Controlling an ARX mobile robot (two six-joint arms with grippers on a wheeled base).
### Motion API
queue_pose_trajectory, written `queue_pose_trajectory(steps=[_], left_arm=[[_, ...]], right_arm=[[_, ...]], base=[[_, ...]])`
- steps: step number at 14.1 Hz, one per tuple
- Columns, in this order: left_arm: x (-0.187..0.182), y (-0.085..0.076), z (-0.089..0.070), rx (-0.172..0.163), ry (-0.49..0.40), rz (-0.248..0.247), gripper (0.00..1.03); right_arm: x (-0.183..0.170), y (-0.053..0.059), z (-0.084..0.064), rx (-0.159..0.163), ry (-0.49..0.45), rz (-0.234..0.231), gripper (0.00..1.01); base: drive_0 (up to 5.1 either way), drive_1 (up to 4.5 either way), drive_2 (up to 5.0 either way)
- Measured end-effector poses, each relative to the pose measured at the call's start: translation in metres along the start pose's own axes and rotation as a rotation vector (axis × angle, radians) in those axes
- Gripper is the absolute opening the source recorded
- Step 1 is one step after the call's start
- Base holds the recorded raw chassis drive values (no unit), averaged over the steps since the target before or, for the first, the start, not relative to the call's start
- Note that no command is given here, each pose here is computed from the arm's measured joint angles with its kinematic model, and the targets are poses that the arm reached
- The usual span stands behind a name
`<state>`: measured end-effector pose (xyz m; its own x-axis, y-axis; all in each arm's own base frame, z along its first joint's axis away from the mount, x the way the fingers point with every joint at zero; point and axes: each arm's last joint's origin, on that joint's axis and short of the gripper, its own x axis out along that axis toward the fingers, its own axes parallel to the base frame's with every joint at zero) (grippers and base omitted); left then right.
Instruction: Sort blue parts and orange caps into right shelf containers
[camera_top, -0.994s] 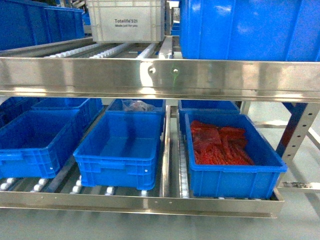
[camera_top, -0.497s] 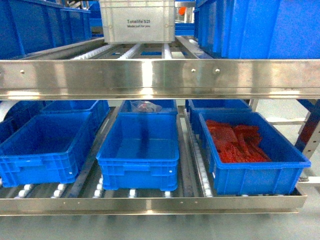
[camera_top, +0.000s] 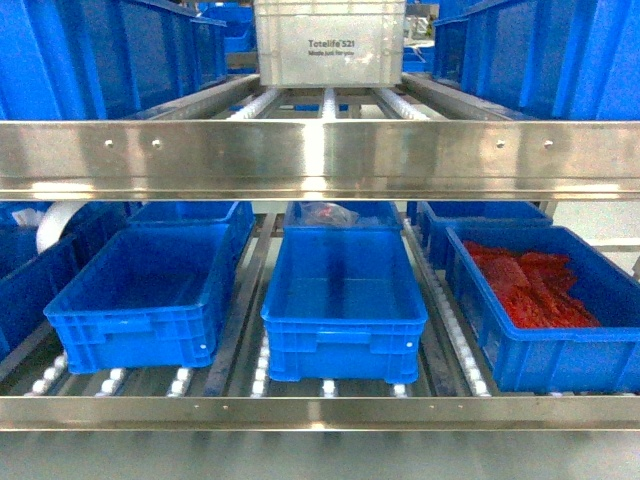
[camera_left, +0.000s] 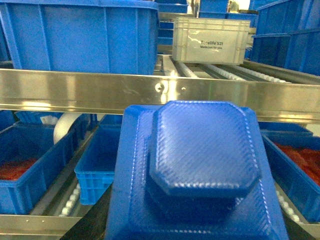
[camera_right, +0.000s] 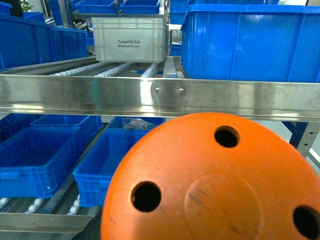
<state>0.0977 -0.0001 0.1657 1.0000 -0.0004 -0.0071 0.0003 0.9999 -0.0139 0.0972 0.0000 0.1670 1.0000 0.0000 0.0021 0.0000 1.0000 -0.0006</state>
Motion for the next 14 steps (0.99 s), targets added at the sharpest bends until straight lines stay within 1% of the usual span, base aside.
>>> queue_pose_trajectory(steps=[9,14], left_arm=[[0.0000,0.0000,0.0003,0.000,-0.002,0.000,0.42],[0.0000,0.0002,0.0002,0.000,-0.002,0.005,0.42]], right_arm=[[0.0000,0.0000,0.0000,0.000,0.000,0.000,0.44],[0.0000,0.0001,-0.0003,0.000,0.003,0.003,0.44]], base=[[-4.9,2.53,2.5],[0.0,0.00,0.0]])
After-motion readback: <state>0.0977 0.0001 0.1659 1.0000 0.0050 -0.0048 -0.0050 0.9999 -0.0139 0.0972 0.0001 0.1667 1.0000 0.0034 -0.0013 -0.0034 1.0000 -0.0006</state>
